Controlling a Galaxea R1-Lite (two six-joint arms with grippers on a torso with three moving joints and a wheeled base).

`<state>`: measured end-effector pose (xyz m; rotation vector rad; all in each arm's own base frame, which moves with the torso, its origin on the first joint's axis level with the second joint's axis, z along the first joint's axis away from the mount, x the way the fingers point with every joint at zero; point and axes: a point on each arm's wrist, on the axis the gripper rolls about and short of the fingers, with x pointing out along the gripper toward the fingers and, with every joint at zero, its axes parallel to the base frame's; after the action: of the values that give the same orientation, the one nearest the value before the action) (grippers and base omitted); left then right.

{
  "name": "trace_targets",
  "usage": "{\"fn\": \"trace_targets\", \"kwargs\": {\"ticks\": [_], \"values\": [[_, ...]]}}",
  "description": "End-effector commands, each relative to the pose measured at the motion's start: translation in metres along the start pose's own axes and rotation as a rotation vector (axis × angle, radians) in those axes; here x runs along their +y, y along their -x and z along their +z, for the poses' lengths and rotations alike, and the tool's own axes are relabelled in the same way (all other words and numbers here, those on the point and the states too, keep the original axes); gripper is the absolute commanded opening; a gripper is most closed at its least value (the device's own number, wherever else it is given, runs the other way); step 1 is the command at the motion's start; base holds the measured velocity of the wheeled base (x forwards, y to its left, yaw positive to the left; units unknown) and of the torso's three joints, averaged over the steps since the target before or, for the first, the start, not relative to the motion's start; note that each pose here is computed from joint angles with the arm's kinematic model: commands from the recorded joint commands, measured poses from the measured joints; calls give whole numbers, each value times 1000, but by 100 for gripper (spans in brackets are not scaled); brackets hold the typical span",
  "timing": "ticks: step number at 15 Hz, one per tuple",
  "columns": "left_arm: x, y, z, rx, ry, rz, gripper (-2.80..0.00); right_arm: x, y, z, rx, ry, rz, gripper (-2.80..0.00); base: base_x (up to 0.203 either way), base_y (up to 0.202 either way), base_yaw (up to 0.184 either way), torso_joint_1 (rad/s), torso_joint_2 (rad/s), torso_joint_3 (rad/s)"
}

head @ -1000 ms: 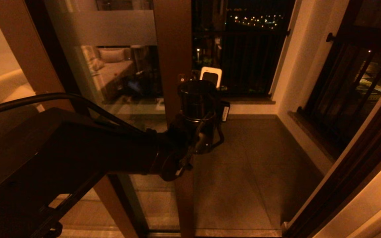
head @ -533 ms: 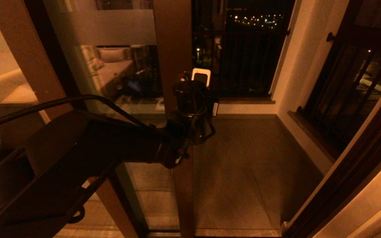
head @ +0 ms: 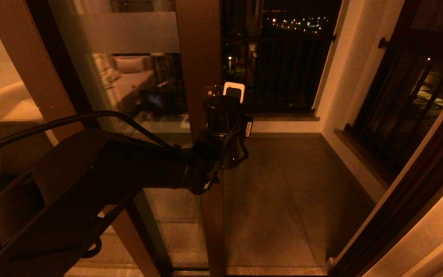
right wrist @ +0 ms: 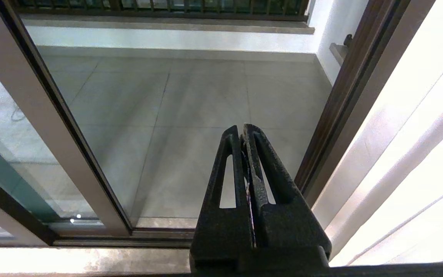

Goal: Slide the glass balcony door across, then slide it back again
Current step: Open the slid door

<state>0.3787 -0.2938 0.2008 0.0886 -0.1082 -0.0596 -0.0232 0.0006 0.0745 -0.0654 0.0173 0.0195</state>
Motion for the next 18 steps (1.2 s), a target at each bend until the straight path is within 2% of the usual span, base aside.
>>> {"fn": "trace_targets", "kwargs": {"ticks": [1, 5, 8, 13, 18], "values": [[3, 2, 6, -10, 7, 12, -280, 0, 0, 0, 2, 0, 1, -280, 0, 0, 0, 0, 0, 0], [4, 4, -9, 33, -22, 14, -280, 0, 0, 0, 2, 0, 1, -280, 0, 0, 0, 0, 0, 0], [4, 5, -7, 34, -24, 13, -280, 0, 0, 0, 2, 0, 0, -280, 0, 0, 0, 0, 0, 0], [12, 5, -5, 47, -32, 27, -280, 0, 0, 0, 2, 0, 0, -280, 0, 0, 0, 0, 0, 0], [24, -1, -19, 82, -55, 56, -280, 0, 0, 0, 2, 0, 0, -280, 0, 0, 0, 0, 0, 0]]}}
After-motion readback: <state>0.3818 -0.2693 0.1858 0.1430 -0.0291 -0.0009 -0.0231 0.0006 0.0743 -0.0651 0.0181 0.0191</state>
